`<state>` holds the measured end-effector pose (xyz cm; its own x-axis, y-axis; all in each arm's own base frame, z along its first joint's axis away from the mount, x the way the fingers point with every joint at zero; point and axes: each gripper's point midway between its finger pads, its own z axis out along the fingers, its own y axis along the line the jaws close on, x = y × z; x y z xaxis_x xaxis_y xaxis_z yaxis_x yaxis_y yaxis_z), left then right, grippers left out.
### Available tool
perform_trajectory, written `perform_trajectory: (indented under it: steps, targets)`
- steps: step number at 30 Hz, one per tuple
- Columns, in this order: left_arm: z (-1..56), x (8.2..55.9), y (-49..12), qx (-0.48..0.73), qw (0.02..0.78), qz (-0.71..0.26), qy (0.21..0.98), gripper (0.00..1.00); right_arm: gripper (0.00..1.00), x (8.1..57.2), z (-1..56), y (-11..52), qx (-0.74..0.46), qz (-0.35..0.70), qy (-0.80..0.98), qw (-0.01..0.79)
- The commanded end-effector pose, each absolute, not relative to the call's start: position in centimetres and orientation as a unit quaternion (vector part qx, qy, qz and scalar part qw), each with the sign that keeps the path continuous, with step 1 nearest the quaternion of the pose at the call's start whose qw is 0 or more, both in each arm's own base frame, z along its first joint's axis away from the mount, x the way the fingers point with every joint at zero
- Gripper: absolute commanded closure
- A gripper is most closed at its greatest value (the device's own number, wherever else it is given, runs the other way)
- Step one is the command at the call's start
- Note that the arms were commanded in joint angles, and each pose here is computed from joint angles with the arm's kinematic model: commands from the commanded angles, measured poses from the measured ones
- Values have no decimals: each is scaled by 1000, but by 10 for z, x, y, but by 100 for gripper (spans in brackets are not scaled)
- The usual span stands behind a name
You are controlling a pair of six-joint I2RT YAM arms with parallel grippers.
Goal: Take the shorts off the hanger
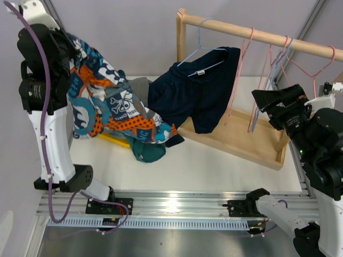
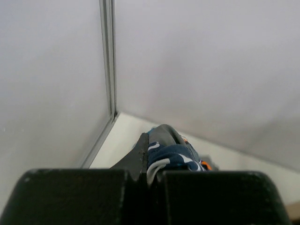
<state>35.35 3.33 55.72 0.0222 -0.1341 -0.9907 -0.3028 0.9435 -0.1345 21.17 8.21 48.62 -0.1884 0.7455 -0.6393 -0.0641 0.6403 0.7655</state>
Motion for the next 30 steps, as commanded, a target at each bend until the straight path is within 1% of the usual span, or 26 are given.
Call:
perform_trajectory:
  steps: [1, 4, 5, 8, 9, 10, 11, 12, 14, 15, 16, 19, 20, 23, 24, 25, 26, 27, 28, 29, 30]
  targets:
    - [604, 356, 35, -167, 749, 34, 640, 100, 8, 219, 469, 83, 236, 321, 709, 582]
    - [602, 387, 32, -164, 755, 26, 634, 100, 8, 219, 464, 85, 231, 326, 708, 583]
    - [593, 407, 27, -156, 749, 18, 643, 100, 8, 219, 462, 86, 229, 327, 708, 582]
    - [578, 441, 11, -142, 742, -17, 654, 100, 8, 220, 457, 85, 230, 322, 711, 582]
    - [560, 463, 6, -137, 730, -25, 669, 100, 8, 220, 456, 85, 227, 320, 712, 582]
    - [557, 473, 0, -130, 731, -36, 669, 100, 8, 220, 455, 85, 227, 319, 713, 582]
    - [545, 485, -13, -115, 723, -47, 680, 100, 8, 219, 455, 85, 227, 319, 712, 583]
    - [527, 504, -20, -98, 712, -38, 695, 100, 9, 219, 456, 84, 227, 320, 710, 585]
    - [503, 525, -48, -66, 702, -28, 708, 100, 9, 217, 456, 86, 224, 326, 708, 585]
    - [490, 535, -50, -58, 696, -4, 716, 100, 9, 218, 461, 88, 220, 335, 700, 591]
    - [461, 553, -56, -52, 677, 2, 734, 100, 9, 217, 462, 89, 216, 339, 698, 592]
    - [405, 579, -63, -53, 634, 8, 771, 100, 10, 212, 475, 95, 193, 362, 684, 604]
    - [381, 583, -62, -54, 612, 14, 789, 100, 11, 207, 482, 98, 180, 372, 678, 608]
    - [358, 583, -62, -67, 593, 14, 802, 100, 11, 200, 503, 108, 139, 400, 658, 622]
    - [334, 581, -62, -74, 569, 13, 819, 96, 11, 199, 515, 114, 120, 416, 646, 629]
    - [331, 578, -64, -76, 563, 6, 823, 61, 11, 201, 520, 119, 110, 424, 643, 628]
    - [332, 570, -67, -75, 559, -2, 826, 18, 12, 200, 525, 127, 96, 438, 642, 622]
    - [324, 563, -68, -79, 548, -4, 832, 1, 12, 207, 534, 133, 88, 446, 636, 623]
    - [315, 556, -67, -80, 539, 1, 838, 1, 12, 211, 538, 138, 82, 453, 634, 621]
    - [321, 549, -67, -82, 546, -2, 834, 1, 13, 213, 543, 144, 74, 463, 633, 616]
    - [356, 530, -65, -87, 575, -13, 814, 1, 14, 217, 550, 148, 67, 469, 628, 617]
